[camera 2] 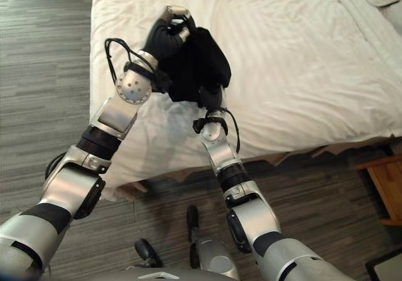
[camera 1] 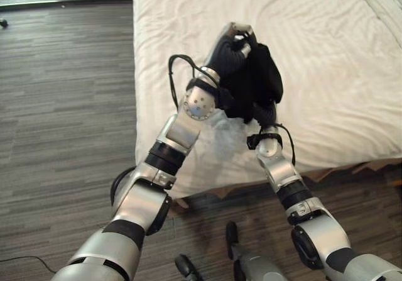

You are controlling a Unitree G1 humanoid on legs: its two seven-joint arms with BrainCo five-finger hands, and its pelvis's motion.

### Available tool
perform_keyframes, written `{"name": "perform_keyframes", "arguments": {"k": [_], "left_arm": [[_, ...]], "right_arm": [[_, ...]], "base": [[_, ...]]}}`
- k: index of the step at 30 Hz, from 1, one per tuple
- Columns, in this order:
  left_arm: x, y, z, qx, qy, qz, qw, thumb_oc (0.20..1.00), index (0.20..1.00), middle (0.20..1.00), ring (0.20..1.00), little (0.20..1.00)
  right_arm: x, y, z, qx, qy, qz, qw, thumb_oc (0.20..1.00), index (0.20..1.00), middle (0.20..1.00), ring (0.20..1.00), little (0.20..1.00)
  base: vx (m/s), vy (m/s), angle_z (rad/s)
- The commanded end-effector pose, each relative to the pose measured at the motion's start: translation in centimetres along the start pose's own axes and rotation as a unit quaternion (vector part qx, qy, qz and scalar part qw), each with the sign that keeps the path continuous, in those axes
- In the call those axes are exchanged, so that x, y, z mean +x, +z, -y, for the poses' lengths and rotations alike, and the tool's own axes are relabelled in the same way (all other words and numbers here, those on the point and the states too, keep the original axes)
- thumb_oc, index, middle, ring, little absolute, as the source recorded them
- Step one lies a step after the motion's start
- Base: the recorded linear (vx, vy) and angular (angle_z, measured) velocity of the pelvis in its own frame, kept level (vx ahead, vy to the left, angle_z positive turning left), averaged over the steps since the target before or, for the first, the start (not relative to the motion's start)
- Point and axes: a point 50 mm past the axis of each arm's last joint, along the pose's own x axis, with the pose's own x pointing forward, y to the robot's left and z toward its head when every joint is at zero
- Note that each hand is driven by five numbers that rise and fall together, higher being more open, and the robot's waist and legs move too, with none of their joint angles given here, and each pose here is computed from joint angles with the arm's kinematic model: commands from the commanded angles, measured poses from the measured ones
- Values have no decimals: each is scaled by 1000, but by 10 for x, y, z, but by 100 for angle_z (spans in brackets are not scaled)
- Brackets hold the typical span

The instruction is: Pick up bed clothes into laundry basket.

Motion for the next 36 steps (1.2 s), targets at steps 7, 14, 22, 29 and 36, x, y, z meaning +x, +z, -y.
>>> {"name": "perform_keyframes", "arguments": {"k": [7, 14, 22, 29, 36], "left_arm": [[-4, 37, -52, -13, 101, 95, 990, 200, 200, 200, 200, 200], [-20, 43, -91, -45, 192, 118, 973, 200, 200, 200, 200, 200], [-108, -12, -27, -167, 178, 70, 967, 200, 200, 200, 200, 200], [-126, -13, -2, -196, 219, 27, 955, 200, 200, 200, 200, 200], [-115, -5, 12, -197, 209, 40, 957, 200, 200, 200, 200, 200]], "right_arm": [[-2, 86, 36, 61, -48, 196, 978, 200, 200, 200, 200, 200], [-13, 154, 64, 79, -16, 317, 945, 200, 200, 200, 200, 200], [-43, 132, 98, 52, -4, 337, 940, 200, 200, 200, 200, 200], [-55, 107, 77, 64, 54, 295, 952, 200, 200, 200, 200, 200], [-66, 91, 79, 48, 85, 284, 954, 200, 200, 200, 200, 200]], "base": [[-45, 164, -126], [-134, -11, -256], [-83, -326, -155], [-14, -155, -118], [108, 45, -169]]}}
